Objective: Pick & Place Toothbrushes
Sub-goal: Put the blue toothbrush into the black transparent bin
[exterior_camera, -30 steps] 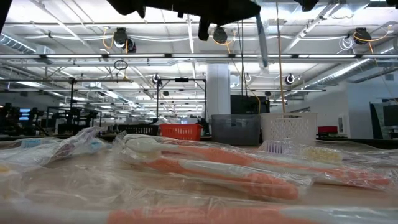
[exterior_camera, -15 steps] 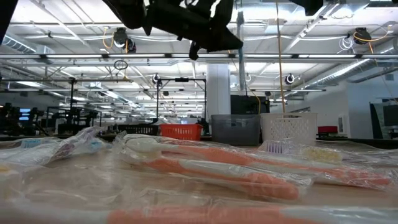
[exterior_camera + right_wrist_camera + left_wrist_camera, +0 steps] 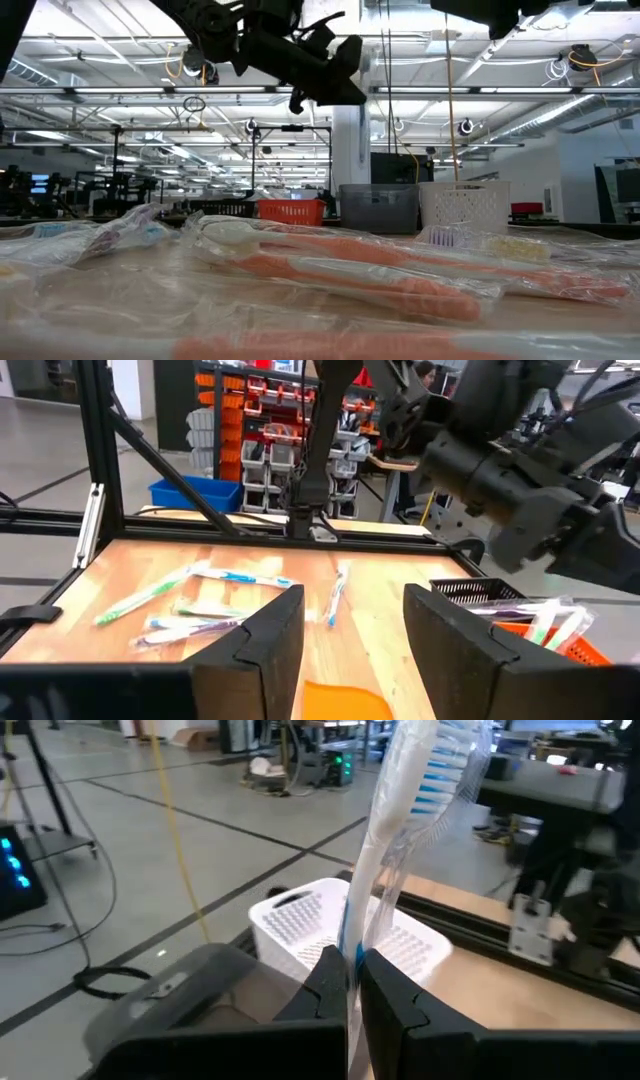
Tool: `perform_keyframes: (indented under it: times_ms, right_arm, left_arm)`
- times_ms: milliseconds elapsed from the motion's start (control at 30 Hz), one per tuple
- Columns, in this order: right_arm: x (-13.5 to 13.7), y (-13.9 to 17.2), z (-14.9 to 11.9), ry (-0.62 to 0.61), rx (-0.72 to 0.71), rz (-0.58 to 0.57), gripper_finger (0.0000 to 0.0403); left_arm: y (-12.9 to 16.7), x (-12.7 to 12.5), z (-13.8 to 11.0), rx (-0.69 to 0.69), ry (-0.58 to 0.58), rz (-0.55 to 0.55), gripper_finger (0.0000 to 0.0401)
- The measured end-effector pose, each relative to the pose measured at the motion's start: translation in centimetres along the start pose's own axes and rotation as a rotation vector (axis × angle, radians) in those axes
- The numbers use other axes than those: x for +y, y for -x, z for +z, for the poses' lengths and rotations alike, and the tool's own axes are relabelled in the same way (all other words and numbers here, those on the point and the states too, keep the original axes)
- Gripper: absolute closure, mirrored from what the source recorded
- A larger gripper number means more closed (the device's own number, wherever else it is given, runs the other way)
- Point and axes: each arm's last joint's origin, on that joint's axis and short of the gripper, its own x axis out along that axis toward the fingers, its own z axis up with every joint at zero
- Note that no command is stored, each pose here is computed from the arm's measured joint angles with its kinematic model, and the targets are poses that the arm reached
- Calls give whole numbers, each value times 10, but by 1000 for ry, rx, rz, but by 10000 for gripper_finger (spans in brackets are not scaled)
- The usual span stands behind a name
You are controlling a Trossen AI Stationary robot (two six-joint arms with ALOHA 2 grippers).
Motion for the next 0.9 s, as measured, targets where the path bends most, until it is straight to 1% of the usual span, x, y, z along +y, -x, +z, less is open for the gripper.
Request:
perform_keyframes:
  times_ms: [233,400,500,633,800,900]
  right_arm:
    - [0,0,-1,2,3,0,243]
    - [0,-1,0,-3,-4,-2,245]
    - [0,-1,0,-5,-8,-3,244]
    - [0,-1,1,-7,-9,-3,244]
    - [0,-1,0,-5,-8,-3,247]
    - [-1,-1,0,-6,-7,-5,247]
  left_arm:
    - [-6,22,4,-34,41,55,401]
    - [-17,30,-4,-23,58,78,401]
    - [-28,32,-7,14,52,91,401]
    - [-43,39,1,92,43,125,401]
    - [-60,46,-3,256,44,153,401]
    - [-69,45,-4,257,58,153,401]
